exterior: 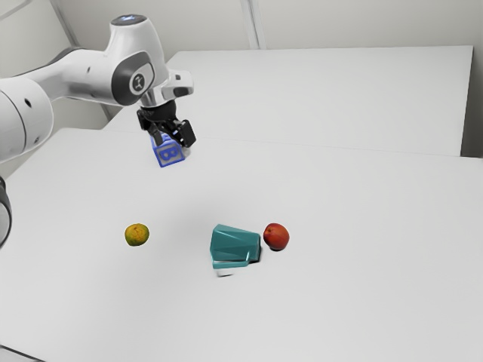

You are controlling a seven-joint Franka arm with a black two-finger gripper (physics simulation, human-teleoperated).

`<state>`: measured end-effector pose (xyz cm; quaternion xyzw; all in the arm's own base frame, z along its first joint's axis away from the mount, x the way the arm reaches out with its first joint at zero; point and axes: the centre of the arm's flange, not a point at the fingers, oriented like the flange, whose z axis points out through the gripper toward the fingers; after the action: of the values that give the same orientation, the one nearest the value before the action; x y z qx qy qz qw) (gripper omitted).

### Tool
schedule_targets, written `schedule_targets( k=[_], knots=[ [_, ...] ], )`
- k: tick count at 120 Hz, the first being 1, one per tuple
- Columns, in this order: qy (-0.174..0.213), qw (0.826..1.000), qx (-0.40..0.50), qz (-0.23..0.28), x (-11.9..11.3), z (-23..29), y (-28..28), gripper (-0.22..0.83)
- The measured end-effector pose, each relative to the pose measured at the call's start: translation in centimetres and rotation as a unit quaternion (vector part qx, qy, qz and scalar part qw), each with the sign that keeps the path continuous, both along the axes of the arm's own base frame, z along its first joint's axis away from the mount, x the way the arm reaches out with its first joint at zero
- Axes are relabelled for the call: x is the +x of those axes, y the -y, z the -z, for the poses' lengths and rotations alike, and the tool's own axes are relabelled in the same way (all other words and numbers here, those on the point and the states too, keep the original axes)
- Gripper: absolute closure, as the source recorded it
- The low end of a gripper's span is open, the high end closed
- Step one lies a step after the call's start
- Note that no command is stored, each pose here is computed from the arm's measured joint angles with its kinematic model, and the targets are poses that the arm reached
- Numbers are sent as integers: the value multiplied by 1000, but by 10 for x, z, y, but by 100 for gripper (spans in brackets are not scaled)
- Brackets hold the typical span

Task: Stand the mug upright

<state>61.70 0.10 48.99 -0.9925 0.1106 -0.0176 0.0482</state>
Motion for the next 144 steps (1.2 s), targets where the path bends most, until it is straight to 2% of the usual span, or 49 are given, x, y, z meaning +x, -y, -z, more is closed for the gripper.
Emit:
schedule_targets(
  k=[25, 40, 53, 81, 102, 128, 144],
  knots=[
    [-7, 1000, -8, -16, -11, 8, -9, 0],
    [-38, 995, -72, -66, -25, 43, -33, 0],
    [-58, 987, -126, -82, -29, 59, -33, 0],
    [-136, 953, -244, -115, -32, 125, -52, 0],
    [-175, 925, -316, -118, -53, 160, -49, 0],
    [-190, 895, -383, -127, -79, 194, -38, 0],
    [-177, 889, -403, -128, -82, 201, -31, 0]
  ],
)
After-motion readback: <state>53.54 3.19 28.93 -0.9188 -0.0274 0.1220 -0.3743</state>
